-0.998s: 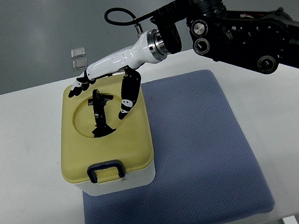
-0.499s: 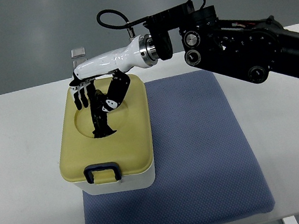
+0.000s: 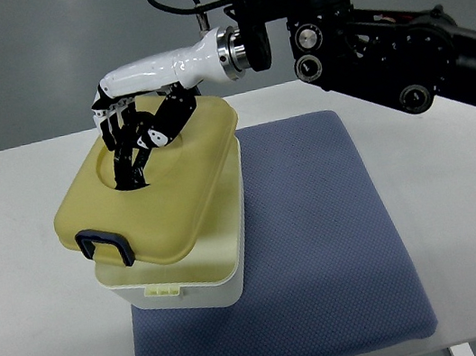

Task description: Open white storage box with right hand

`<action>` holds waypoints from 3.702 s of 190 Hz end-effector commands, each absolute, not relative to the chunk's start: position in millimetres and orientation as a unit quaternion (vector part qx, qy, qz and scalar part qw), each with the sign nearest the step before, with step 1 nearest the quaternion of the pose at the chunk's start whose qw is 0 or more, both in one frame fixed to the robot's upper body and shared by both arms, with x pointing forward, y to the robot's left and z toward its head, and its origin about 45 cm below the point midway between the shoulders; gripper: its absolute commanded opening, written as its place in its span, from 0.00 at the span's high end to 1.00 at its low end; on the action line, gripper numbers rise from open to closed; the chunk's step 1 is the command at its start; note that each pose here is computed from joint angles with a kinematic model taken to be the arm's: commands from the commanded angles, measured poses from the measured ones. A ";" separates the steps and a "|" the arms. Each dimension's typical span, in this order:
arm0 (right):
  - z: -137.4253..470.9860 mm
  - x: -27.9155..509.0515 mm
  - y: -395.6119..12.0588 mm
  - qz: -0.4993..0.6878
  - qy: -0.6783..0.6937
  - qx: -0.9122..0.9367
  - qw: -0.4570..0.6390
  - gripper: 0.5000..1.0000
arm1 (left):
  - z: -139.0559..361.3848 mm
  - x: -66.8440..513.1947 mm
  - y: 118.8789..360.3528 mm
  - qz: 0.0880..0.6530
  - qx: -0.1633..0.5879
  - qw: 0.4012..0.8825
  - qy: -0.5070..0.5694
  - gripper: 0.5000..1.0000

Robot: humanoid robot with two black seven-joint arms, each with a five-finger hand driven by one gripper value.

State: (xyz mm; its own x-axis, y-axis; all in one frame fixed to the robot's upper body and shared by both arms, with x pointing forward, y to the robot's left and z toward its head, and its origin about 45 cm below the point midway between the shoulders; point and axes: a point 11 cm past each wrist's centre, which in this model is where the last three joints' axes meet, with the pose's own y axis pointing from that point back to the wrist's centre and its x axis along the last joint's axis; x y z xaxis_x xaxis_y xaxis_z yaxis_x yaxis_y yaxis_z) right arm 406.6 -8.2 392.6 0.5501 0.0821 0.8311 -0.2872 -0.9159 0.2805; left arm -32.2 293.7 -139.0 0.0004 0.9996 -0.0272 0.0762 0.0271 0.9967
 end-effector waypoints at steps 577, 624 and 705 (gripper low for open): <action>236.6 468.1 -310.8 -0.253 -0.551 0.783 -0.141 0.07 | -139.0 -32.8 293.2 0.472 0.512 0.488 0.525 0.00; 217.0 468.4 -285.3 -0.329 -0.571 0.699 -0.278 0.07 | -139.0 -32.9 291.0 0.471 0.511 0.490 0.527 0.00; 210.2 466.3 -283.9 -0.331 -0.577 0.689 -0.290 0.07 | -138.9 -33.0 288.7 0.468 0.509 0.492 0.528 0.00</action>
